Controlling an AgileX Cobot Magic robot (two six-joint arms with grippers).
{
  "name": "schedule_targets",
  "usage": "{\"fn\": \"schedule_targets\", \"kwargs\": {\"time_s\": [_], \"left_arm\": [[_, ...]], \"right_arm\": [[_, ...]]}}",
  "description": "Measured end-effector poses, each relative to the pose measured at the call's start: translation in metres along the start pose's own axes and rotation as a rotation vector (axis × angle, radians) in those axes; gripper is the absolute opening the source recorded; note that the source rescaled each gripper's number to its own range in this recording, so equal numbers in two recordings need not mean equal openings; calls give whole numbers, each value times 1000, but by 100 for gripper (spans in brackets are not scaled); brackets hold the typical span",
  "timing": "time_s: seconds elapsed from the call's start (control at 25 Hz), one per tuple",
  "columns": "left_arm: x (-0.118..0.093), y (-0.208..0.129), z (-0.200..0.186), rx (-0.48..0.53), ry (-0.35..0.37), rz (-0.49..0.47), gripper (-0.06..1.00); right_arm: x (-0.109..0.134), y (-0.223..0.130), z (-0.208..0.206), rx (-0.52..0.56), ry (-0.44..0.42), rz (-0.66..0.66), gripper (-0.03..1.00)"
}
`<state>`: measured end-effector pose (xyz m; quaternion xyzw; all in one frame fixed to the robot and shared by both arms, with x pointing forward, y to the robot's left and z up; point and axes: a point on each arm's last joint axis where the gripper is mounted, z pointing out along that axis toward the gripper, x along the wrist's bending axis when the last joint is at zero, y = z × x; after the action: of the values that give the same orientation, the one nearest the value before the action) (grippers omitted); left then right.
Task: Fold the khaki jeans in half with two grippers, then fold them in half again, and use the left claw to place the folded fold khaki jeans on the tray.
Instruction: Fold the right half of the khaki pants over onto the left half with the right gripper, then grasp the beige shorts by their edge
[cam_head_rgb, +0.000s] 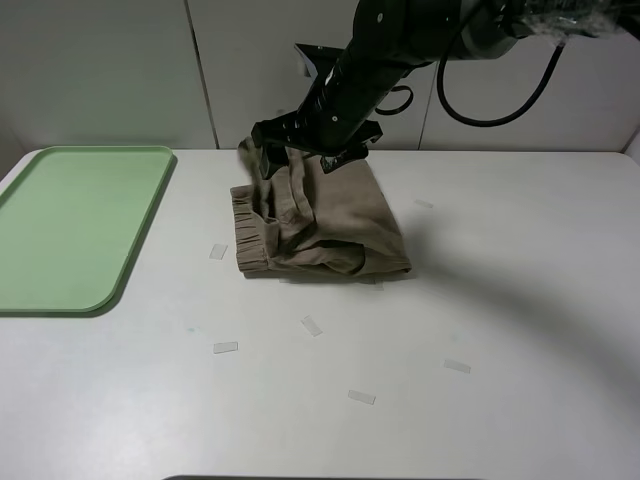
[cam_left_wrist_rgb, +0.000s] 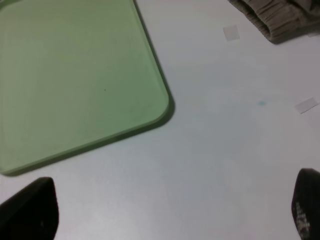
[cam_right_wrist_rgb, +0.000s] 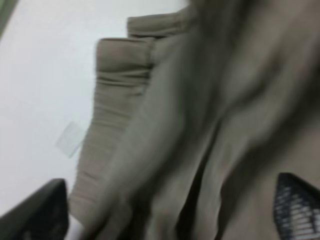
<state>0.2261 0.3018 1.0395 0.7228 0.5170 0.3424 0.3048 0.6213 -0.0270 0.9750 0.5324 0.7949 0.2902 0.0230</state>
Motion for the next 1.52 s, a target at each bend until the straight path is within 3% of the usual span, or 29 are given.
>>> {"fn": "schedule_targets", "kwargs": {"time_s": [0.48,0.76,1.0,1.2,1.52], "left_arm": [[0,0,0,0,0,0,93],[0,0,0,0,1,0,93],[0,0,0,0,1,0,93],[0,0,0,0,1,0,93],[0,0,0,-1,1,0,93]], "right_arm": [[-4,-1,0,11,-38,-59,98],[-47,5,-16,36,-179,-169,98],[-94,2,-63,-12,-285,-148,99],[-129,-27,-105,-64,-352,-94,100],[-166,-83,-204,-205,-507,-12,100]]}}
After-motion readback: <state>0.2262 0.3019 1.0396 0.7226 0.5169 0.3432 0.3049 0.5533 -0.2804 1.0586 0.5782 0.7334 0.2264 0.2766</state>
